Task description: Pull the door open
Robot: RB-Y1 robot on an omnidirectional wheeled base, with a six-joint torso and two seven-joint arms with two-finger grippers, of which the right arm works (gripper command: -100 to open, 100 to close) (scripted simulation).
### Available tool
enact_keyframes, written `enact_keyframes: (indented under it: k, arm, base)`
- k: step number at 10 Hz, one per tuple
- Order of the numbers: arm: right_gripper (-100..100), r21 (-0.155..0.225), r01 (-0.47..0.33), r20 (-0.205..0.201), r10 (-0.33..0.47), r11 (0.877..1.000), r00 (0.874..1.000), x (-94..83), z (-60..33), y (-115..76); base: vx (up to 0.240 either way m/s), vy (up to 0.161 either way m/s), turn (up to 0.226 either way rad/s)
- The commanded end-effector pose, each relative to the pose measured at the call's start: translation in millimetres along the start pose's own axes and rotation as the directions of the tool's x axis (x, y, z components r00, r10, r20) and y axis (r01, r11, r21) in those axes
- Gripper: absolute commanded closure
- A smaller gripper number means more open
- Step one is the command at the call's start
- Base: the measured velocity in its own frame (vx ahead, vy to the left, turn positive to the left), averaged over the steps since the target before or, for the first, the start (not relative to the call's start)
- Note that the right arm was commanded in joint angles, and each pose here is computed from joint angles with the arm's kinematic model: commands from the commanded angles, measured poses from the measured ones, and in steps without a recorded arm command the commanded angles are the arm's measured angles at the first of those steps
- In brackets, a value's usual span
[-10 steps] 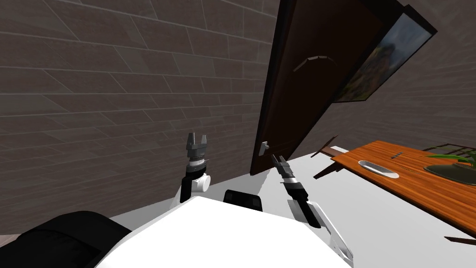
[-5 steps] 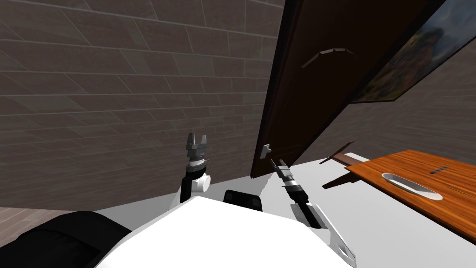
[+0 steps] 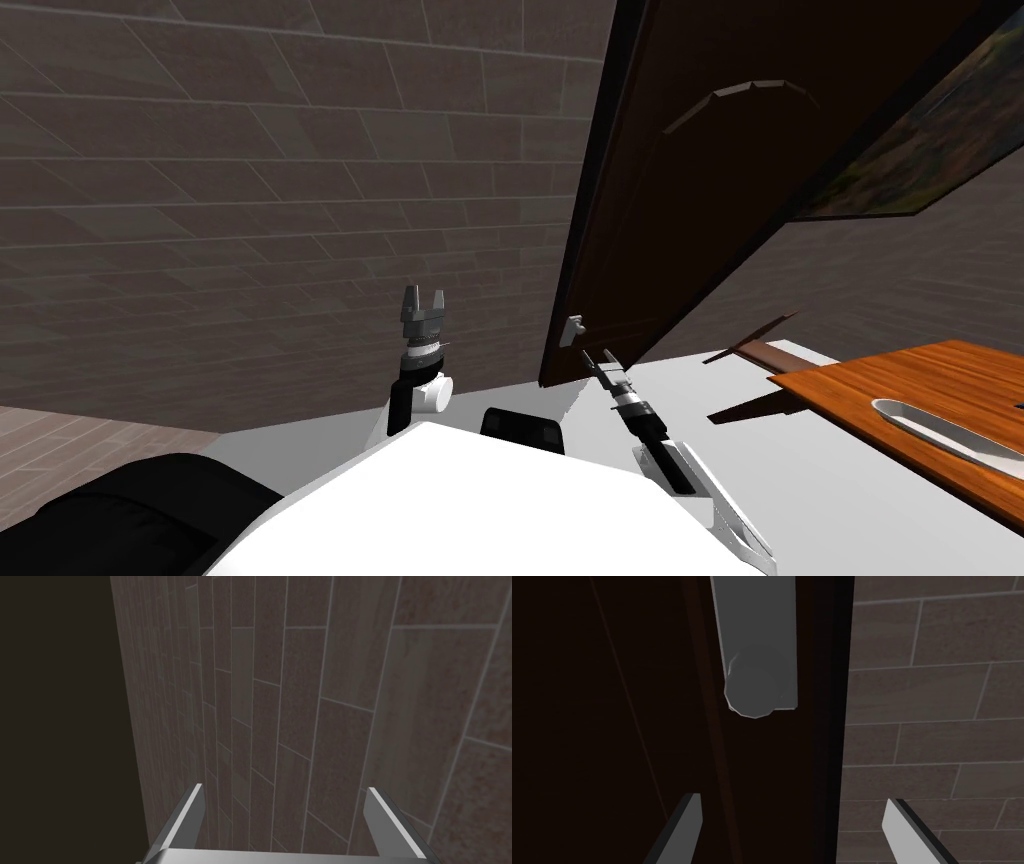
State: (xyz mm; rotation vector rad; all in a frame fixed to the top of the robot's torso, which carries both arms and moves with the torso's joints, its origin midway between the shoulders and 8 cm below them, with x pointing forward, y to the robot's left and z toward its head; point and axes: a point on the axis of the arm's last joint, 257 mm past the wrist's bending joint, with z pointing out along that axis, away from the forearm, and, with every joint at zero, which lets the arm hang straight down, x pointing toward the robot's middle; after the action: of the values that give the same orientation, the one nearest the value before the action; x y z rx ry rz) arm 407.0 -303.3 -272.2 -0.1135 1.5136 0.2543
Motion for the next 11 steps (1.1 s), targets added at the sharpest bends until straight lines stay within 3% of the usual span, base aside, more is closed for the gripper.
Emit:
enact_keyframes:
  k: [1,2,4,9,11]
  arm:
    - [-100,-0.003,0.036,-0.024,-0.036,0.999,0.999,9.4,-2.9,-4.4]
    - [-100,-0.006,0.066,-0.046,-0.066,0.998,0.997,17.9,-5.8,-8.6]
    - [-100,-0.005,0.065,-0.046,-0.065,0.998,0.997,16.6,-5.7,-8.4]
    - [-100,0.063,0.07,-0.047,-0.067,0.996,0.997,18.9,-4.8,-49.2]
    - [-100,0.065,0.069,-0.047,-0.067,0.995,0.997,19.6,-5.1,-50.1]
  base:
    - [0.039,-0.065,0.056]
    - [0.061,-0.063,0.098]
    - [0.037,-0.039,0.042]
    - [0.145,0.056,0.132]
    - [0.115,0.028,0.071]
